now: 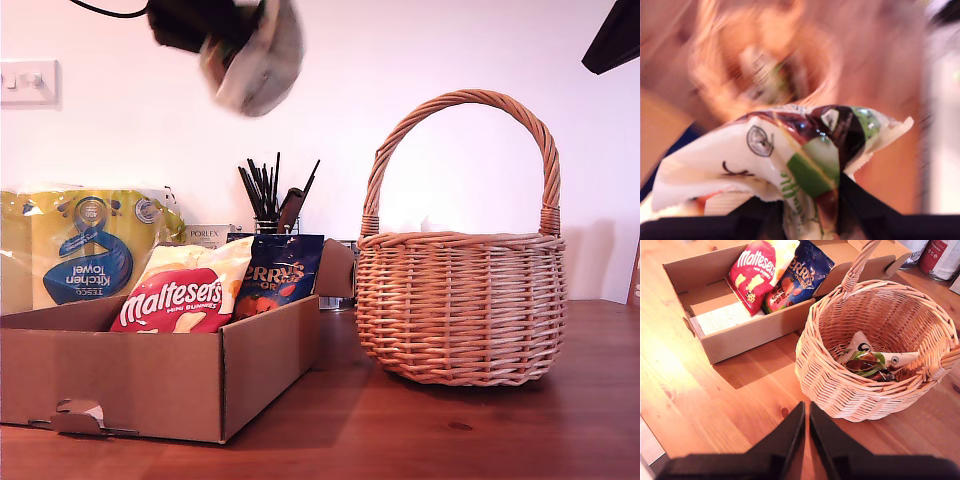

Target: Move the bags of Easter eggs from the cardboard box on the left into the woven basket on the right side.

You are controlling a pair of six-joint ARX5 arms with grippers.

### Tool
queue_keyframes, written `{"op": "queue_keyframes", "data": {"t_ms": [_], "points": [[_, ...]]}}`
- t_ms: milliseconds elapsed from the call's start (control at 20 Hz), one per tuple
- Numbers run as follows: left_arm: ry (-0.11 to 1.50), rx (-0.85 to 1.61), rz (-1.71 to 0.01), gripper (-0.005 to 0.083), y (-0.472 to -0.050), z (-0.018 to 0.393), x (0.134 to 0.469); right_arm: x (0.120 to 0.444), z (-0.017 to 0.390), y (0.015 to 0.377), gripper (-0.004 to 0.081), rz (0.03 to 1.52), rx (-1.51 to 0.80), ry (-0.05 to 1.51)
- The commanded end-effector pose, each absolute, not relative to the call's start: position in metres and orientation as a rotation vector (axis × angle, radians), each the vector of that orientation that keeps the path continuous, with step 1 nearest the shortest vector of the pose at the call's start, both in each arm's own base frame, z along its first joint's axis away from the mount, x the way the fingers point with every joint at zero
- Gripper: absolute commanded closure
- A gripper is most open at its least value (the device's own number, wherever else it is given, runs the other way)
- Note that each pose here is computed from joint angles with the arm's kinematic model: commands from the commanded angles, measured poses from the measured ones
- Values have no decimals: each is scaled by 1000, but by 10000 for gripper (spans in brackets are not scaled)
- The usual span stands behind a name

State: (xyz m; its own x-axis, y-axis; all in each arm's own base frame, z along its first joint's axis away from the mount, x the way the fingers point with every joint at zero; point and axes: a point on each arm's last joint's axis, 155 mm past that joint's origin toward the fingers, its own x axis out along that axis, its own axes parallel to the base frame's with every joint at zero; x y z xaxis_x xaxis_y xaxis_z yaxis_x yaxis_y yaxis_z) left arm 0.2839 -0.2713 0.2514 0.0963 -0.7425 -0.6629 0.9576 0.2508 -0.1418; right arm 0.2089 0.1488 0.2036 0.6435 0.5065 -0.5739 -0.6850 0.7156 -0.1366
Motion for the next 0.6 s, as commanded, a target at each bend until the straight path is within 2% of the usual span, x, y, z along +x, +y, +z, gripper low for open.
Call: {"op": "queue_keyframes", "data": {"t_ms": [0,350,550], "points": [[668,328,-1355,613,-279,266,275,209,202,148,783,694,-361,534],[563,275,-1419,613,-295,288,273,210,203,149,783,694,-360,527],[551,245,-1399,613,-301,282,281,210,203,149,783,694,-360,527]]}}
